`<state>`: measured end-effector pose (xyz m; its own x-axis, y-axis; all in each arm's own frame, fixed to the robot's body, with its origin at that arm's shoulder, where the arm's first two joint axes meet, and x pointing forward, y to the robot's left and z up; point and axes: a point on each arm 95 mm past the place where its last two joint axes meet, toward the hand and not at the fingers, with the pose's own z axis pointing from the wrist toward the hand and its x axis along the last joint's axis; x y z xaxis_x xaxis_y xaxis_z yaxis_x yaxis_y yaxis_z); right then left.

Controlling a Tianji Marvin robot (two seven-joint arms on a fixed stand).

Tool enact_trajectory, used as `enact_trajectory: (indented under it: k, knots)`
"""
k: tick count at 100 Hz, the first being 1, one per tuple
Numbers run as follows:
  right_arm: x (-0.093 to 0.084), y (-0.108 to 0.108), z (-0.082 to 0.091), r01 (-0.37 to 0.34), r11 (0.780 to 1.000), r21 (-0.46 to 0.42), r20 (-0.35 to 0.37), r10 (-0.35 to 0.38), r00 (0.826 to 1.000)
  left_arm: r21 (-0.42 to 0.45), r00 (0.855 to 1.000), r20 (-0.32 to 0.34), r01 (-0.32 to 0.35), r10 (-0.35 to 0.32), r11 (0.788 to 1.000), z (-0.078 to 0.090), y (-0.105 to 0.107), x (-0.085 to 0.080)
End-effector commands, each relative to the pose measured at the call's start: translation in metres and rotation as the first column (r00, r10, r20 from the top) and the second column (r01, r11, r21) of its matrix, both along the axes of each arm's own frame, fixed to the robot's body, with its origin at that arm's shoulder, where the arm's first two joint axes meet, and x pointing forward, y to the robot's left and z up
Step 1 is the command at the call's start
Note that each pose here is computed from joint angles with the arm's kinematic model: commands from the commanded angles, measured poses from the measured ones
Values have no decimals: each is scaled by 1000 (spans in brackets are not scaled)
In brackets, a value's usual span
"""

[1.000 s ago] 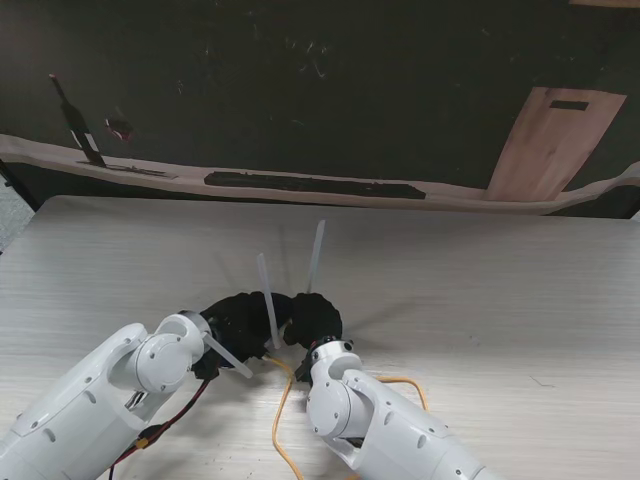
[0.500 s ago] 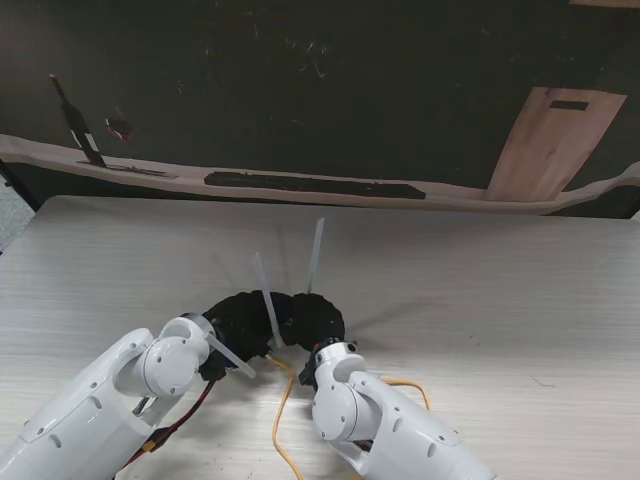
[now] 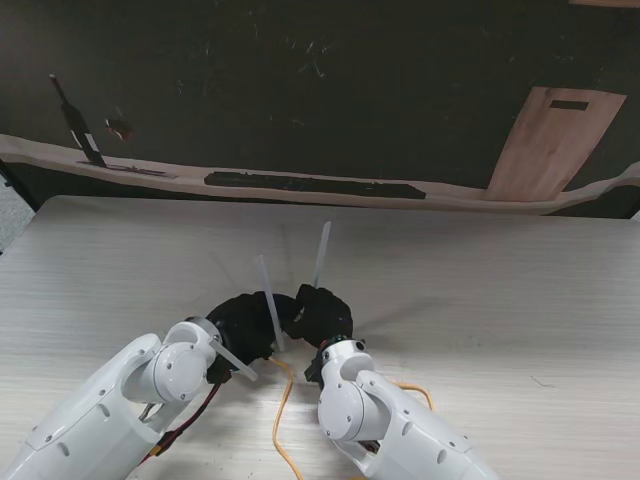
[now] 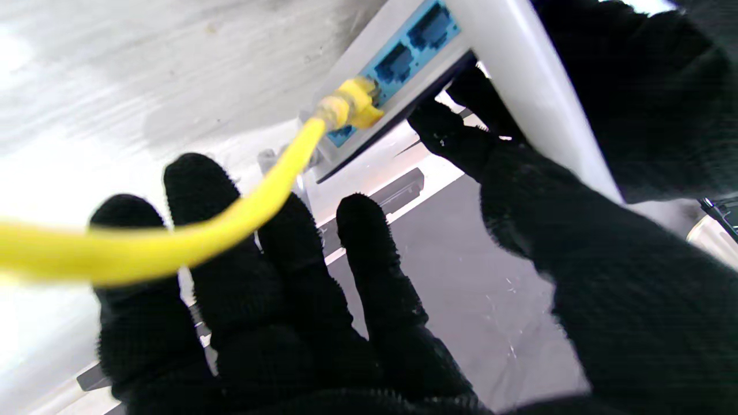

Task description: Untangle the Ethernet cable and plug it into the router

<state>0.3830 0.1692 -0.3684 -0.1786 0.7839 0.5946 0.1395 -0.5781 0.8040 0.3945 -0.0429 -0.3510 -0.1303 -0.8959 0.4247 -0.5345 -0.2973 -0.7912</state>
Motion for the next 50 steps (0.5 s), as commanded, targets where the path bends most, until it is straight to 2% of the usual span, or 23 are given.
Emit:
enact_trajectory:
  k: [1, 50]
  knots:
    - [-6, 1, 1, -9, 1000, 9, -16, 10, 1000, 46, 981, -193, -3, 12, 999, -59, 3, -36]
    - [-13, -22, 11, 49, 997, 66, 14, -50, 999, 114, 986, -110, -115, 127, 987, -60, 8, -30]
